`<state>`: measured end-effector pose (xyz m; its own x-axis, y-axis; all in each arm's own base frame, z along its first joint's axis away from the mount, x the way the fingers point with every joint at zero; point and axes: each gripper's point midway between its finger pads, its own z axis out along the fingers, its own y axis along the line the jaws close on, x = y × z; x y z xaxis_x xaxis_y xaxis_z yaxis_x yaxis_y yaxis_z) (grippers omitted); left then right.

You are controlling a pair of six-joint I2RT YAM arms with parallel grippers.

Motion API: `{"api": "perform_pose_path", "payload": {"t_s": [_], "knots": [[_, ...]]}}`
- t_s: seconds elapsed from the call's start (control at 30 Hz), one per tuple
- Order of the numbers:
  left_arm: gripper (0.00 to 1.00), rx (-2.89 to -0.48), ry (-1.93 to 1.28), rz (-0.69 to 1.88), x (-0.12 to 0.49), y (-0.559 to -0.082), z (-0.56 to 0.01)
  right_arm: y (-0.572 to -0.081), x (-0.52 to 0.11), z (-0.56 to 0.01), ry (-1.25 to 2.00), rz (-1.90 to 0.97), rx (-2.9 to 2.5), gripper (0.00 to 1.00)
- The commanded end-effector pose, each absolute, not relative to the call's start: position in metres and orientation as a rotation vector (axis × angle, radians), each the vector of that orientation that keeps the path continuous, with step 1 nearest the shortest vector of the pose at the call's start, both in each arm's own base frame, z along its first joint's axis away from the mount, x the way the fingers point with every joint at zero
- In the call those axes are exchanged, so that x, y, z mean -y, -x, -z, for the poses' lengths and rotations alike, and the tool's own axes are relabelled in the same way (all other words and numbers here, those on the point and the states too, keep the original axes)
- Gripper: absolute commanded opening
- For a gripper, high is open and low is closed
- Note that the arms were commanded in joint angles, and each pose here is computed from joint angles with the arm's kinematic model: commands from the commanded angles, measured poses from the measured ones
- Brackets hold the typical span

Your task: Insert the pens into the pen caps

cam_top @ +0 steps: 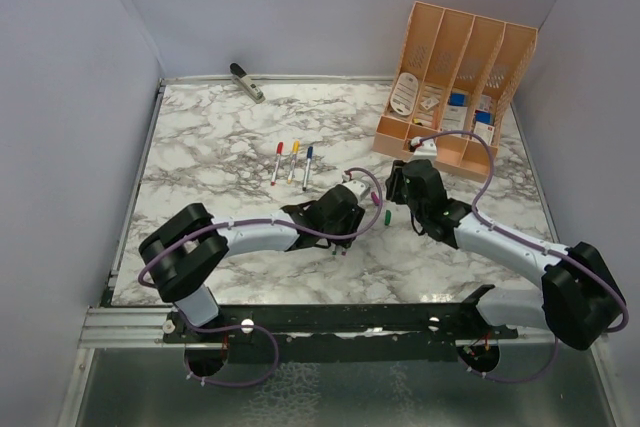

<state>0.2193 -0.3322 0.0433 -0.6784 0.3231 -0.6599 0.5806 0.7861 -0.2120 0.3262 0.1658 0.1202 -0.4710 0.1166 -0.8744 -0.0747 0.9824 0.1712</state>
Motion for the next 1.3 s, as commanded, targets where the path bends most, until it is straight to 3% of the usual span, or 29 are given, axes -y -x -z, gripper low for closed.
{"api": "perform_pose_path", "payload": {"t_s": [0.0, 0.5, 0.63, 0.7, 0.77, 0.83, 1.07, 1.27], "knots": [[0.43, -2.349, -0.651, 0.473, 0.332, -0.230, -0.042, -0.322, -0.165, -0.124, -0.050, -0.254, -2.036, 0.34], [0.40, -2.423, -0.718, 0.412, 0.331, -0.214, -0.012, -0.319, -0.165, -0.138, -0.076, -0.301, -1.999, 0.34], [0.30, -2.457, -0.735, 0.406, 0.327, -0.202, -0.001, -0.320, -0.166, -0.142, -0.088, -0.317, -1.989, 0.34], [0.19, -2.474, -0.739, 0.409, 0.325, -0.198, 0.004, -0.320, -0.167, -0.145, -0.091, -0.322, -1.984, 0.34], [0.02, -2.486, -0.741, 0.414, 0.325, -0.194, 0.008, -0.319, -0.166, -0.146, -0.093, -0.323, -1.979, 0.34], [0.00, -2.484, -0.737, 0.428, 0.325, -0.192, 0.008, -0.319, -0.165, -0.149, -0.093, -0.322, -1.974, 0.33], [0.00, -2.288, -0.687, 0.507, 0.337, -0.211, -0.054, -0.314, -0.166, -0.151, -0.092, -0.352, -1.975, 0.32], [0.00, -2.038, -0.579, 0.619, 0.328, -0.220, -0.130, -0.290, -0.189, -0.175, -0.043, -0.608, -1.893, 0.37]]}}
